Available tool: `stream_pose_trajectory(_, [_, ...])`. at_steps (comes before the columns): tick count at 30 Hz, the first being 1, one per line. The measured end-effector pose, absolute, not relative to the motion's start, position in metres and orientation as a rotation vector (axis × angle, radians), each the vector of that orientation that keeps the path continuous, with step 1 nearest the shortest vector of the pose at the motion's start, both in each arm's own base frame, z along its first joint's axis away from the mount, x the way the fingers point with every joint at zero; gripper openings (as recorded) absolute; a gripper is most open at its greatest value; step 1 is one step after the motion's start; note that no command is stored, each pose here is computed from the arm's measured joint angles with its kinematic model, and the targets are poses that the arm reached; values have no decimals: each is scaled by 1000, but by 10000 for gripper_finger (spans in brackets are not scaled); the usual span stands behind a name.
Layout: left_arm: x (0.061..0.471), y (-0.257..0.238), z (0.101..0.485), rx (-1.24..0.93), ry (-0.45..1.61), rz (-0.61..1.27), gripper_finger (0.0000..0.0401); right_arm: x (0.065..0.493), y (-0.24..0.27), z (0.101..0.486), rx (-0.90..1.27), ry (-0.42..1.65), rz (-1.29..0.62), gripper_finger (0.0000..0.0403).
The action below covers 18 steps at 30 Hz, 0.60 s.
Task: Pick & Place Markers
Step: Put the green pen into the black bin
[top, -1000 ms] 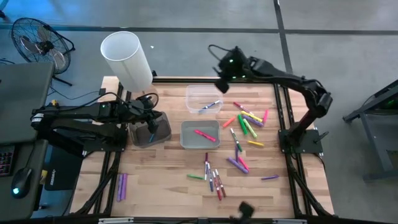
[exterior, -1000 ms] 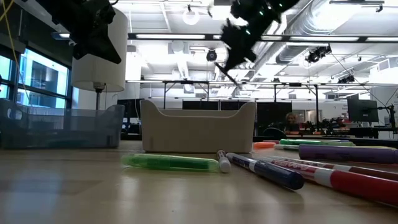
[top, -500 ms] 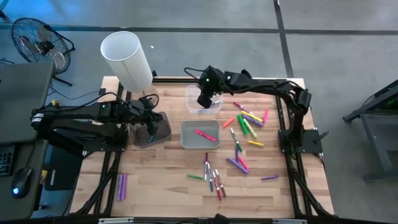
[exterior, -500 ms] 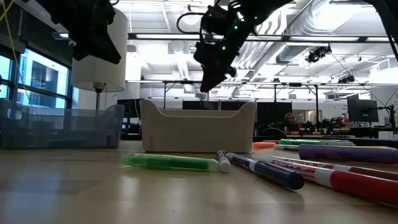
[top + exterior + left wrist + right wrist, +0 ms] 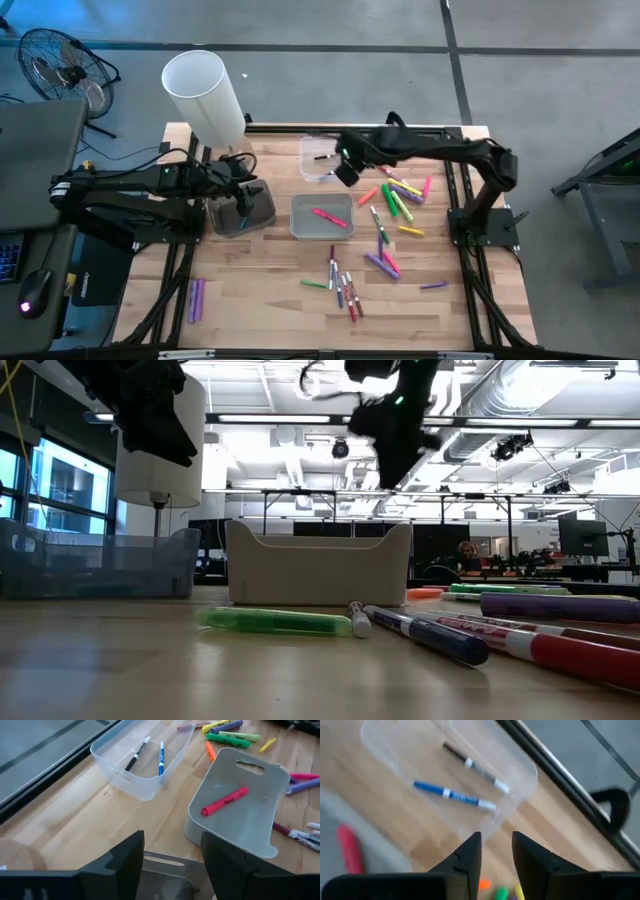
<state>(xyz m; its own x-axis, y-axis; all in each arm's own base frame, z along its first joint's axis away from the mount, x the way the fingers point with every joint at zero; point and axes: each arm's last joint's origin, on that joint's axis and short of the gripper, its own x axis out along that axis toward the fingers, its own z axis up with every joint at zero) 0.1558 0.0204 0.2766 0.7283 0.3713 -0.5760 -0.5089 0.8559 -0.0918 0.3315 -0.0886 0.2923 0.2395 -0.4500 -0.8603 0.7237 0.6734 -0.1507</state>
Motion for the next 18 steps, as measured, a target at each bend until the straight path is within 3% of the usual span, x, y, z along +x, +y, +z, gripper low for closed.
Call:
stream_pose_trajectory(7, [174,7,271,-188,597,371,192,283,-16,290,464,931,-779,68])
stream_pose_trajectory(18, [242,-72,271,7,696,185,192,220,65,262,580,936,-668,42])
